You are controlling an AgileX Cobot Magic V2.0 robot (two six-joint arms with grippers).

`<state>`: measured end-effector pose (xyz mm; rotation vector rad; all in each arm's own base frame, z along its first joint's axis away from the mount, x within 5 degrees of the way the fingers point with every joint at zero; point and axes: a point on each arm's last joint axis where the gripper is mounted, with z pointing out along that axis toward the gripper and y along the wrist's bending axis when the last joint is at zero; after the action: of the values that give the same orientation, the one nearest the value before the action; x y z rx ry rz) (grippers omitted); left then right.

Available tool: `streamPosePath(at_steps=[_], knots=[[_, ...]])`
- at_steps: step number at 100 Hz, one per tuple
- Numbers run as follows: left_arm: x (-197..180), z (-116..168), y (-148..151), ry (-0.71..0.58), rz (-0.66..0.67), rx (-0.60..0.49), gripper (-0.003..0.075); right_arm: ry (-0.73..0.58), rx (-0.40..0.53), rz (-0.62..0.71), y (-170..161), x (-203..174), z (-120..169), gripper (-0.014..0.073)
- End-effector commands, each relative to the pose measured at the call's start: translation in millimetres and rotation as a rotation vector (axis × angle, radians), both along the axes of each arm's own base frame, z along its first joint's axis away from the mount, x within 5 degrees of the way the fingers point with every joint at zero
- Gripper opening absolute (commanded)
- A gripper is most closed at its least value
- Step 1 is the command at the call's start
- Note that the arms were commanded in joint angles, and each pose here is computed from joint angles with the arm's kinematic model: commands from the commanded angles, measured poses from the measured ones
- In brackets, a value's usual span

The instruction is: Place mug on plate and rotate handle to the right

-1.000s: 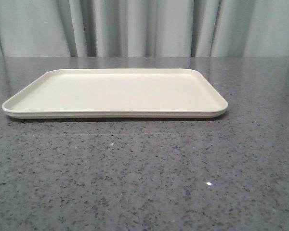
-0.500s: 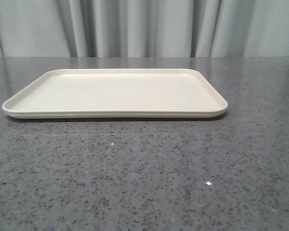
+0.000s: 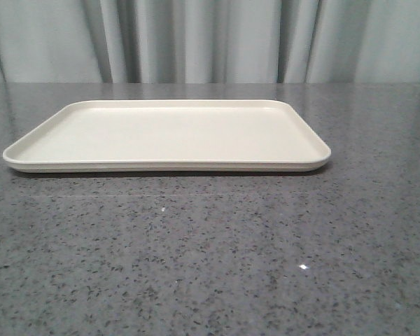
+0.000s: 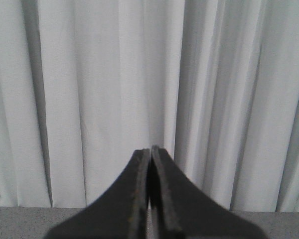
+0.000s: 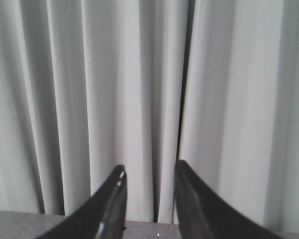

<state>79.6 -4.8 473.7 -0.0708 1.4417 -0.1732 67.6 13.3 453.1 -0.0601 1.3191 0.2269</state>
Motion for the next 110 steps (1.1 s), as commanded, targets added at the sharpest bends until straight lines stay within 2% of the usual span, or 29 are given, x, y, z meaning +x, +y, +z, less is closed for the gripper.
streamPosePath(at_steps=[1,13,34,47,61,77,92,110], knots=[[2.8,20.9,0.2,-0.06,0.006,0.016,-0.0017,-0.091,0.002,-0.02,-1.7,-1.8,15.4,0.0327],[4.0,28.2,0.0,-0.05,0.004,0.017,0.002,-0.103,-0.008,-0.026,-2.0,-2.1,16.3,0.0346],[6.8,33.9,-0.2,-0.033,0.003,0.019,0.0229,-0.134,-0.013,-0.036,-2.7,-3.3,18.8,0.0346],[6.6,34.2,-0.2,-0.034,0.003,0.019,0.0309,-0.141,-0.032,-0.044,-2.8,-3.6,19.1,0.0346],[6.8,32.4,-0.3,-0.014,0.001,0.02,0.0321,-0.123,-0.037,-0.04,-2.4,-3.1,17.6,0.0347],[6.2,34.3,-0.5,0.011,0.0,0.024,0.0321,-0.132,-0.08,-0.06,-2.9,-3.0,21.9,0.041],[8.1,45.3,1.2,0.061,0.022,0.061,0.0321,-0.141,-0.106,-0.073,-2.7,1.4,33.9,0.0485],[10.3,61.5,4.9,0.117,0.064,0.111,0.0329,-0.137,-0.109,-0.073,-1.9,7.4,41.5,0.05]])
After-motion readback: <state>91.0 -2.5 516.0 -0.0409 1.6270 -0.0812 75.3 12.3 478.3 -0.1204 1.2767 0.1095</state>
